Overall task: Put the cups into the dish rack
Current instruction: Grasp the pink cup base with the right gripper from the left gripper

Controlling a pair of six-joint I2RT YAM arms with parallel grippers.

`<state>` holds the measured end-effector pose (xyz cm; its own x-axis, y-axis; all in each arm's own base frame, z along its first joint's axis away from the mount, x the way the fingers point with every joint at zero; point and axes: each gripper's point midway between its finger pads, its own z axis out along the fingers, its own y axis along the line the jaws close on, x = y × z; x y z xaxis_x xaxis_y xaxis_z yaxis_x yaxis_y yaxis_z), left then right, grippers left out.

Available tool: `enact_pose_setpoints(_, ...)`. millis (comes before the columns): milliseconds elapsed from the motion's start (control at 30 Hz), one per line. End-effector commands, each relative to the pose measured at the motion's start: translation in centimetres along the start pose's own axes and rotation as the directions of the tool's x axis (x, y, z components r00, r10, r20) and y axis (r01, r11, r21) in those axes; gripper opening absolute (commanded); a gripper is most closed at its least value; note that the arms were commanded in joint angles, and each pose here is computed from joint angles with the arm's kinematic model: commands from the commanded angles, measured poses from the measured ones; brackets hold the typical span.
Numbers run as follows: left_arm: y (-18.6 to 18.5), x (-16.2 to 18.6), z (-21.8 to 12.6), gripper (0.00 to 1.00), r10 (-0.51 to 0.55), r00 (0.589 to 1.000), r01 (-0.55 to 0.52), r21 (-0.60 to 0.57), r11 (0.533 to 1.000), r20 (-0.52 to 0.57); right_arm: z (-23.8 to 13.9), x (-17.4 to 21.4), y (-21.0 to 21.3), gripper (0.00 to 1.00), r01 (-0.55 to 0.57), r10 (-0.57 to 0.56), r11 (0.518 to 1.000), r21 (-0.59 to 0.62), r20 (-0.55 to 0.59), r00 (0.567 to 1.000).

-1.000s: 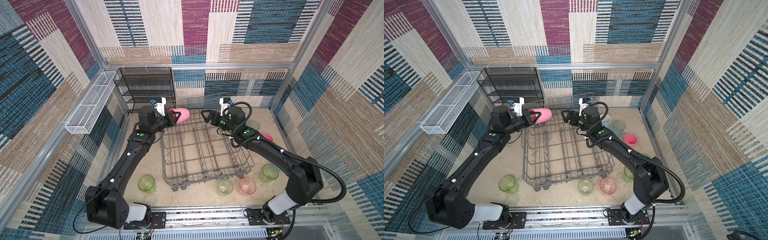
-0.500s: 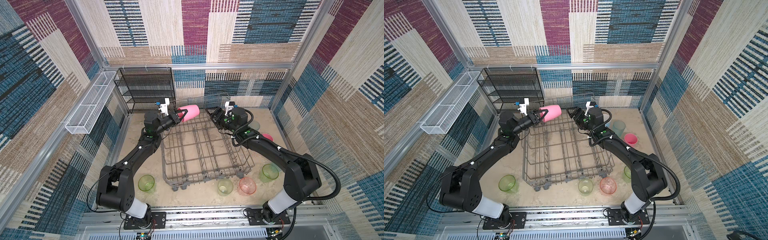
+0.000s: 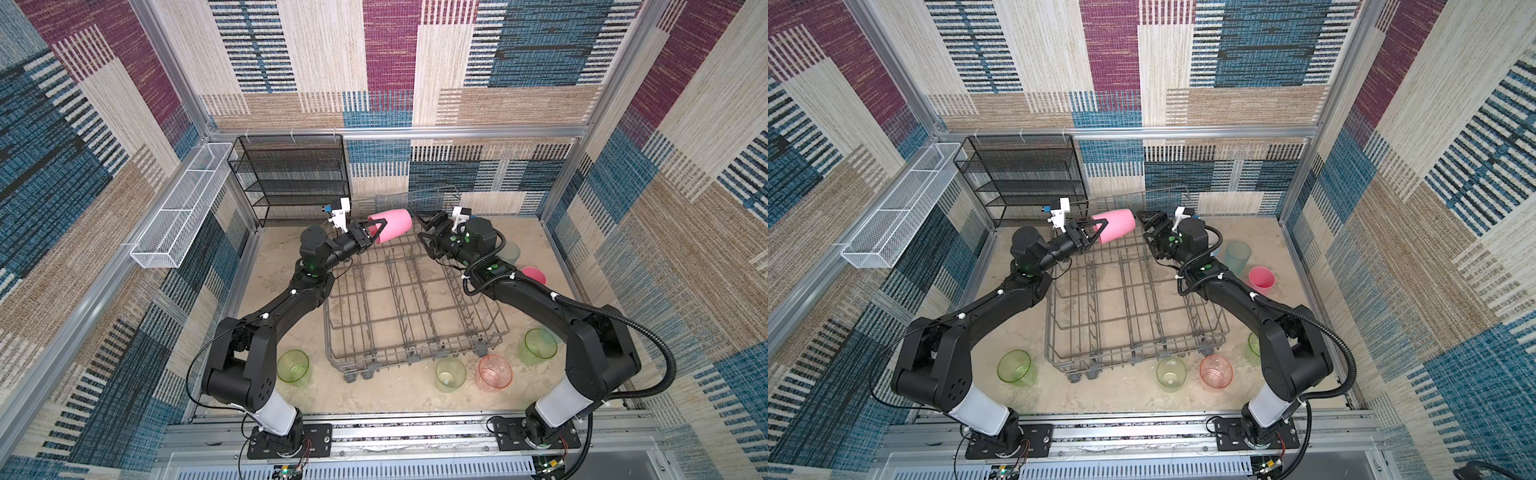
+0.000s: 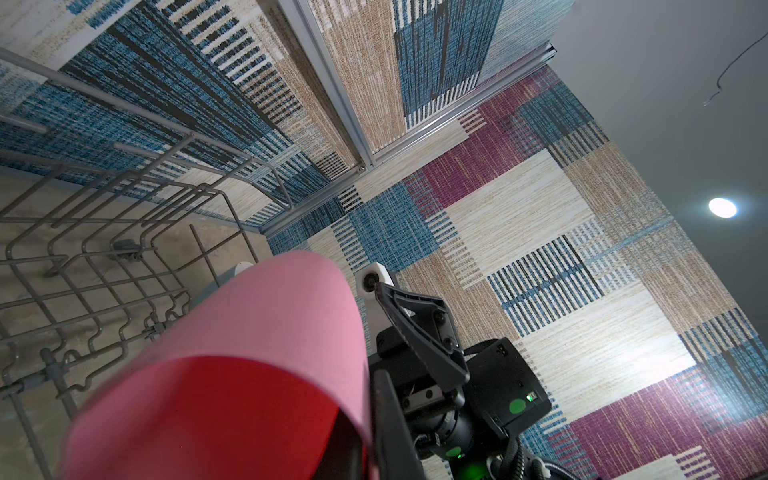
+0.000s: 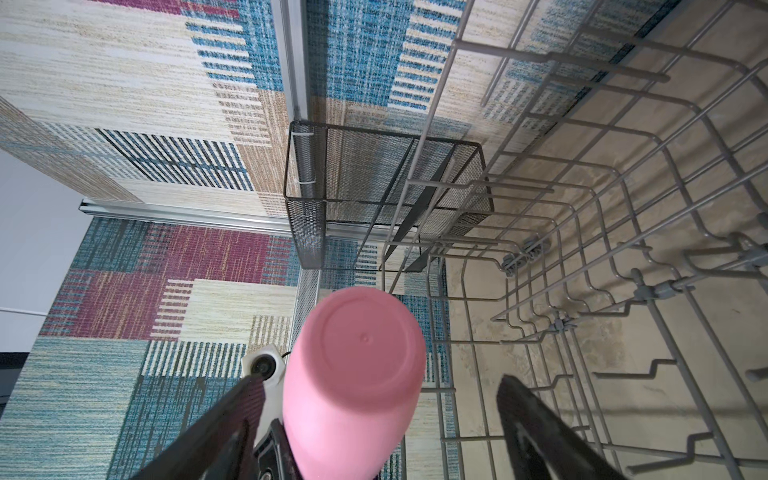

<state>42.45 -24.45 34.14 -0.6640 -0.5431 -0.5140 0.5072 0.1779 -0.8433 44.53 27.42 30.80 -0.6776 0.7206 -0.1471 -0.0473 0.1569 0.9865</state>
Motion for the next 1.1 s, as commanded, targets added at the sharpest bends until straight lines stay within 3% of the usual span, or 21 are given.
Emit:
enact_pose_setpoints(0, -1.1, -0.6, 0.7, 0.02, 0.030, 0.999, -0.031, 0.048, 0.998, 0.021, 0.2, -0.4, 1.8, 0.90, -0.051, 0.052, 0.998, -0.047, 0.014, 0.999)
enact_pose_setpoints(400, 0.0, 0.9, 4.1, 0.01, -0.011, 1.000, 0.011, 0.099, 0.995, -0.002, 1.0, -1.5, 0.7, 0.87, -0.150, 0.138, 0.979, 0.139, 0.095, 0.986)
enact_pose_setpoints(1067, -0.3, 3.3, 5.5, 0.01, 0.011, 0.998, -0.005, 0.105, 0.994, -0.057, 2.1, -1.9, -1.3, 0.83, -0.149, 0.122, 0.970, 0.194, 0.141, 0.982)
